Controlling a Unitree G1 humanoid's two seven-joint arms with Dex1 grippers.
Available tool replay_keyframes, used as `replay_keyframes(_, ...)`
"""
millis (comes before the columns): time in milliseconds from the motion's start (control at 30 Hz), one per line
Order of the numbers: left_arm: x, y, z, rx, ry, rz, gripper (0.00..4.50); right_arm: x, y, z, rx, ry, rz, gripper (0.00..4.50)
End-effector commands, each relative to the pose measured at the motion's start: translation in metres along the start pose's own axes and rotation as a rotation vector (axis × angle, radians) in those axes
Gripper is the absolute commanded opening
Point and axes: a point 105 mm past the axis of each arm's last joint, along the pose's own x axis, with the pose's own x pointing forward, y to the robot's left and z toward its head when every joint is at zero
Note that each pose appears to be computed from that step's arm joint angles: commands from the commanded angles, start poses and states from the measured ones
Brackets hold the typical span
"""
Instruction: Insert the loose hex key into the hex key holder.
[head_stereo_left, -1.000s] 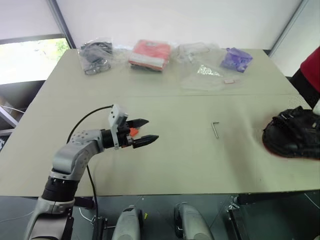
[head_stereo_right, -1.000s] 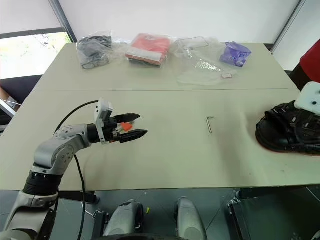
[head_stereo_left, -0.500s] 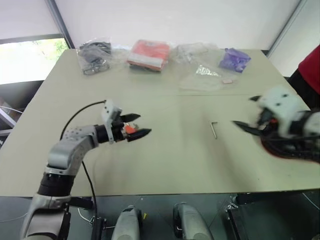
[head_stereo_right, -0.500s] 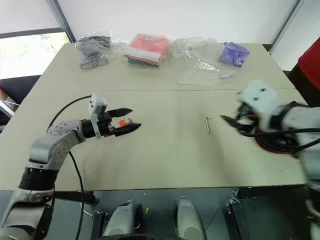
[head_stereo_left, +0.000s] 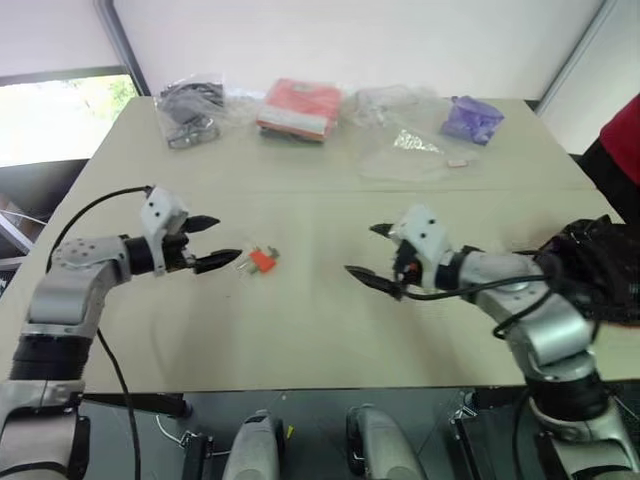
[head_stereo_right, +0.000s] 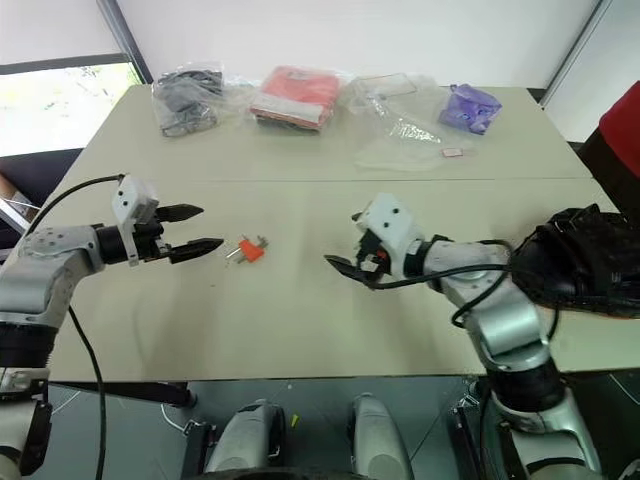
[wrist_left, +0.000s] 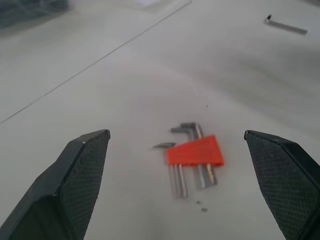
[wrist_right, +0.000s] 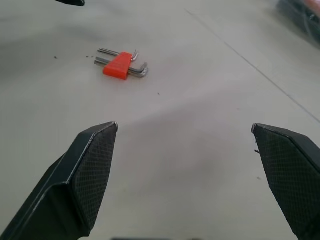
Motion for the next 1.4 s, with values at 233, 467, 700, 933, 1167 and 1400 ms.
replay_keyframes(233,-0.042,0.011,0.01,0.07,0.127,-0.089,4.5,0.068,0.039,0.005,-0.005,-0.092,-0.01,4.45)
replay_keyframes(467,-0.049,0.019,0.017,0.08,0.121,-0.046,4.5,0.102,0.058,0.008,-0.021,-0.12,-0.013,4.45)
replay_keyframes(700,-0.045,0.001,0.013,0.044,0.073,-0.067,4.5,0.127,0.082,-0.01,0.038,-0.044,0.039,4.45)
replay_keyframes(933,-0.04,-0.012,0.0,0.003,0.059,-0.059,4.5,0.141,0.083,-0.009,0.054,-0.027,0.029,4.45)
replay_keyframes(1167,-0.037,-0.021,-0.005,-0.01,0.063,-0.055,4.5,0.152,0.074,-0.024,0.088,0.058,-0.035,4.45)
replay_keyframes(1400,-0.032,-0.026,-0.008,0.002,0.067,-0.048,4.5,0.157,0.066,-0.035,0.139,0.104,-0.087,3.15)
